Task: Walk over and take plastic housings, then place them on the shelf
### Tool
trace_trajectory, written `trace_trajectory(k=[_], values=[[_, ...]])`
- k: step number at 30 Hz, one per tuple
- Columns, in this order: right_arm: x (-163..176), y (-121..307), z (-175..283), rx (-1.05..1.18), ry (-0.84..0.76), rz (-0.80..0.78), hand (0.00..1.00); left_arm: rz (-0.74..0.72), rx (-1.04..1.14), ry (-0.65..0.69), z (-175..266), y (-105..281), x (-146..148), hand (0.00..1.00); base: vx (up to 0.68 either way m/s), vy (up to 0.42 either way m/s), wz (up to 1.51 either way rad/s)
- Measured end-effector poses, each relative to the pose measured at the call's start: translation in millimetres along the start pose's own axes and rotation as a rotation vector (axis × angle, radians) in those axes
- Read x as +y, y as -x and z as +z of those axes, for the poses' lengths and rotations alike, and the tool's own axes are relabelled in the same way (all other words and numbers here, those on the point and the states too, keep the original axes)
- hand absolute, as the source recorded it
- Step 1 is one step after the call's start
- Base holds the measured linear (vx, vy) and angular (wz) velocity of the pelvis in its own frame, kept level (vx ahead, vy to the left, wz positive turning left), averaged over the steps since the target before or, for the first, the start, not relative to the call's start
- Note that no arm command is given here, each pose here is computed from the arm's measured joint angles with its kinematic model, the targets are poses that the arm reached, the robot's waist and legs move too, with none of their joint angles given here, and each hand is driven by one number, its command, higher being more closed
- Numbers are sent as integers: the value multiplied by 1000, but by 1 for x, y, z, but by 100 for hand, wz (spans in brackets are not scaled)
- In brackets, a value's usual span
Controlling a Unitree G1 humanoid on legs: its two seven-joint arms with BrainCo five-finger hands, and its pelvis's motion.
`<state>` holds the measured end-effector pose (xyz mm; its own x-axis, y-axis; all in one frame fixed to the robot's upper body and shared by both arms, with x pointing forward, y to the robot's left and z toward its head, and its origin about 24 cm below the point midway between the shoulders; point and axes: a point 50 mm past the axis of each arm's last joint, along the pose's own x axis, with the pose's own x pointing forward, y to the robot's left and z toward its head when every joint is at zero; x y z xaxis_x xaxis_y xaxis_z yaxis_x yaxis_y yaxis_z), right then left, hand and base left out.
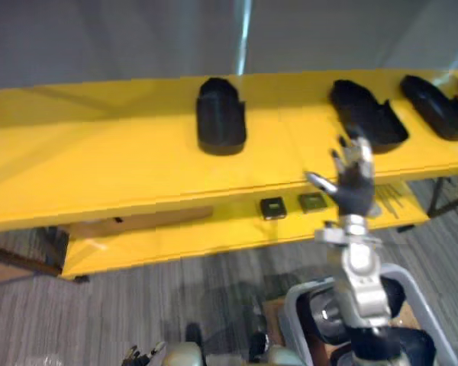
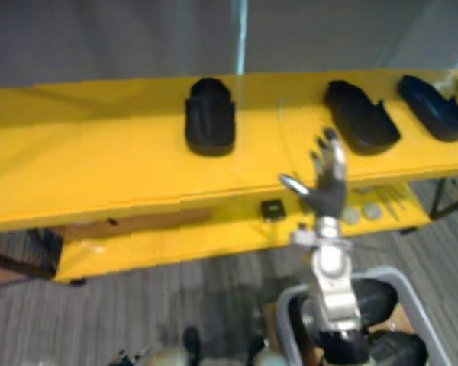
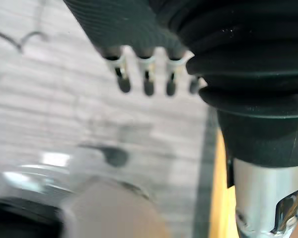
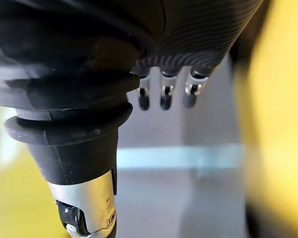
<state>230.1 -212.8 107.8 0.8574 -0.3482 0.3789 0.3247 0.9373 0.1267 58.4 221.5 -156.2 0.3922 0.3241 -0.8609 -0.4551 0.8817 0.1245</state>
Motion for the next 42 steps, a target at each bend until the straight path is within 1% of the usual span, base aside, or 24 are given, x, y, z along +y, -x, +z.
trace_trajectory(k=[1,3,5,9,11,13,16,18,19,21,25,26,34,37,40,42], values=[[-9,3,-2,13,17,-42,0,2,5,-2,-1,0,0,0,44,34,-43],[-43,15,-4,34,81,-214,0,1,31,-10,-4,-1,0,0,5,19,-37],[-65,25,-5,41,93,-318,0,-2,51,-28,-4,-2,0,0,2,4,-13],[-85,43,-13,85,62,-437,0,-6,85,-72,-6,-3,-1,0,-16,1,-37],[-95,62,-31,188,5,-512,0,-18,98,-107,-7,-3,-1,0,-49,6,-23],[-97,72,-38,217,-54,-536,0,-23,109,-123,-8,-3,-1,0,-43,8,-23],[-96,78,-39,199,-97,-520,0,-52,130,-201,-10,-4,-3,0,-53,15,-27],[-94,78,-40,200,-102,-493,0,-77,141,-298,-10,-4,-7,0,-58,20,-30],[-93,78,-40,202,-103,-491,0,-79,142,-309,-9,-5,-6,0,-38,14,-29],[-87,78,-42,212,-114,-472,0,-91,151,-383,-9,-6,-5,0,5,6,-26],[-83,79,-44,227,-119,-465,0,-118,171,-464,-10,-6,-6,0,48,11,-56],[-84,80,-44,230,-117,-469,0,-127,172,-511,-10,-6,-8,0,47,9,-55],[-91,95,-46,276,-84,-499,0,-166,135,-653,0,-9,-17,0,-5,-5,-26],[-83,94,-47,284,-100,-466,0,-174,125,-654,2,-9,-19,0,-56,-21,-12],[-67,89,-50,289,-137,-379,0,-170,111,-602,5,-10,-17,0,-55,-54,-48],[-55,72,-49,258,-137,-255,0,-171,88,-526,7,-9,-20,0,-37,-3,-94]])
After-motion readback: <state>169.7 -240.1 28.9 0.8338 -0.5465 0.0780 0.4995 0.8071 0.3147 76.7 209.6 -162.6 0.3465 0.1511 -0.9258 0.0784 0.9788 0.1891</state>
